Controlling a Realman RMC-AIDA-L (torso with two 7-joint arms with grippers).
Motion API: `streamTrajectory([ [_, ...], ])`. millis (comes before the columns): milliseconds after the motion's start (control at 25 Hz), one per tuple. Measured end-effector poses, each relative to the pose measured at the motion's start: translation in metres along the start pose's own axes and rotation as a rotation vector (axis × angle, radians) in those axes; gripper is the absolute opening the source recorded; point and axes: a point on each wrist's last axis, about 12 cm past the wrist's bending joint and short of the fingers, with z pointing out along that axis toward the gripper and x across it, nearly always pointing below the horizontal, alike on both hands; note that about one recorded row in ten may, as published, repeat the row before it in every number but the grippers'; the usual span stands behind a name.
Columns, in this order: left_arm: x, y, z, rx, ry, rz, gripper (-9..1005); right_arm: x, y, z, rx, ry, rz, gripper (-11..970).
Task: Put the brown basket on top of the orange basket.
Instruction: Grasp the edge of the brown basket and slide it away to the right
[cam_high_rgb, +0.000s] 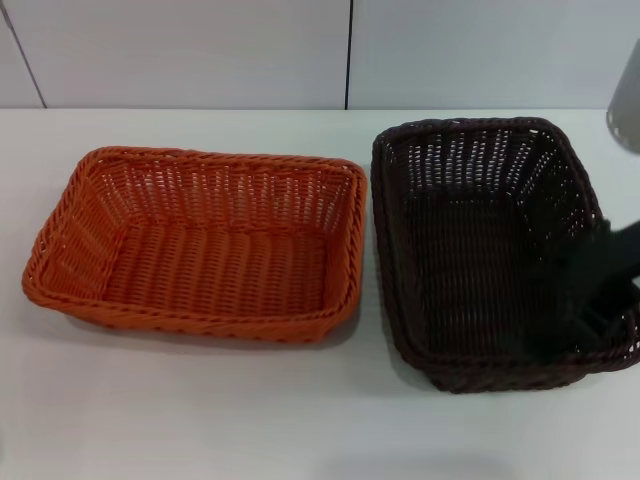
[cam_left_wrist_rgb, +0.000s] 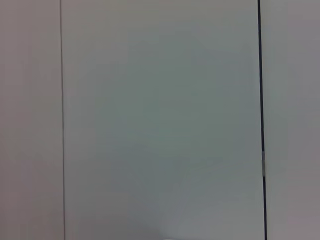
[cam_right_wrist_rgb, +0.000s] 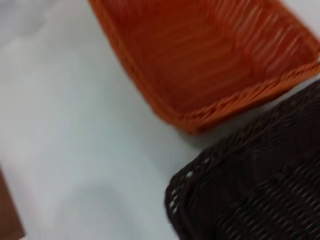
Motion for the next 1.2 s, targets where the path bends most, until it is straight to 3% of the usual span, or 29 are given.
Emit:
streamTrajectory([
  [280, 0.000, -0.003, 0.003, 0.006, 0.004, -0.003, 757, -0.001, 0.006, 0.011, -0.062, 0.082, -0.056, 731],
  [480, 0.000, -0.005, 0.004, 0.014, 0.004, -0.004, 757, -0.001, 0.000, 0.030, -0.092, 0.148, -0.073, 725],
  [920, 0.001, -0.009, 0.004, 0.032, 0.007, -0.003, 757, -0.007, -0.008, 0.066, -0.065, 0.229, -0.096, 712],
  [1200, 0.001, -0.008, 0.004, 0.032, 0.006, 0.000, 757, -0.006, -0.006, 0.075, -0.011, 0.269, -0.132, 704],
])
